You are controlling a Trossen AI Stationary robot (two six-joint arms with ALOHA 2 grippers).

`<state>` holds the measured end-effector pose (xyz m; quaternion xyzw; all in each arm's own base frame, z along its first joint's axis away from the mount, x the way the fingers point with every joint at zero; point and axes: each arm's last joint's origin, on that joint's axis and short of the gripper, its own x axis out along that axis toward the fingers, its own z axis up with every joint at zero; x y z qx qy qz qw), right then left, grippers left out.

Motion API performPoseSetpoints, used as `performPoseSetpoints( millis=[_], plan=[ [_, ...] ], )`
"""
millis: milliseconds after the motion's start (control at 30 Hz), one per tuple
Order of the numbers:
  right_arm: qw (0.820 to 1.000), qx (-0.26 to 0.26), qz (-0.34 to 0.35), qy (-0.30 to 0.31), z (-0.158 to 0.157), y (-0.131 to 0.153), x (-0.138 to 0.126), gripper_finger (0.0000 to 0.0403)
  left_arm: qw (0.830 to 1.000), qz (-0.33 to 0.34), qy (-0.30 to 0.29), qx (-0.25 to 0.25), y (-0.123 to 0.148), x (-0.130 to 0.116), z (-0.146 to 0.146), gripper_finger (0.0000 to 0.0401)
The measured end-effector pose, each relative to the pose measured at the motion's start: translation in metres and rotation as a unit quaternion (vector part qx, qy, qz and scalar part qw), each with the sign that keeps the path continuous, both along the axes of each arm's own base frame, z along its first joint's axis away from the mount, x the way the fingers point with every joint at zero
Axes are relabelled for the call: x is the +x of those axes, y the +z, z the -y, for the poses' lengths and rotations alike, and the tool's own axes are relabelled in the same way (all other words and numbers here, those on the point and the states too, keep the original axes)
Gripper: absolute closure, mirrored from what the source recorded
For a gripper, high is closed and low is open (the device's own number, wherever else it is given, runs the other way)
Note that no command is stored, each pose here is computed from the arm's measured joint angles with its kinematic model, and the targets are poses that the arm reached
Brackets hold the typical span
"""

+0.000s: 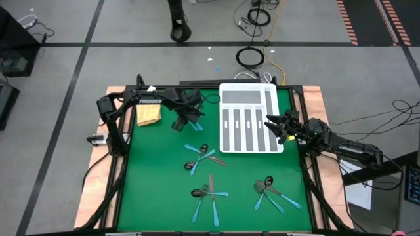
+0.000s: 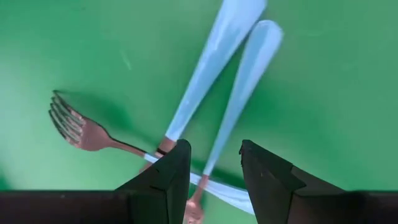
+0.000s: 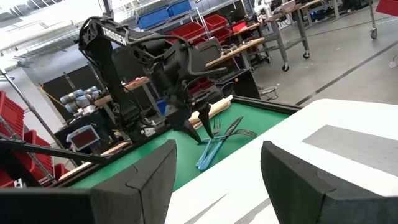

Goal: Sort silverware
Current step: Put the blue fork into the silverware organizer

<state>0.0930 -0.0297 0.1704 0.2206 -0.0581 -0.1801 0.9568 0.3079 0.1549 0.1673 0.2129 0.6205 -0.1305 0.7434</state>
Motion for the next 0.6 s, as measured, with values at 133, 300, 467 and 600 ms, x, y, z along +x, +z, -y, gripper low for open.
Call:
performPoseSetpoints(
  millis=[133,300,467,600],
  plan=[
    [1.000,0.000,0.000,0.000,0.000,0.000,0.000,0.0183,1.000,0.015,0.002,0.005,-0.003,0.001,-0.002,0.0253],
    [1.000,0.000,0.000,-0.001,0.000,0.000,0.000,0.0183,1.000,0.003,0.005,-0.014,-0.009,-0.005,0.000,0.0253],
    [1.000,-0.002,-0.001,-0.003,0.000,0.000,0.000,0.0183,1.000,-0.002,0.004,-0.017,-0.013,-0.007,0.002,0.0253],
    [1.000,-0.002,-0.001,-0.003,0.000,0.000,0.000,0.0183,1.000,0.000,0.000,-0.015,-0.015,-0.008,0.000,0.0253]
  ],
)
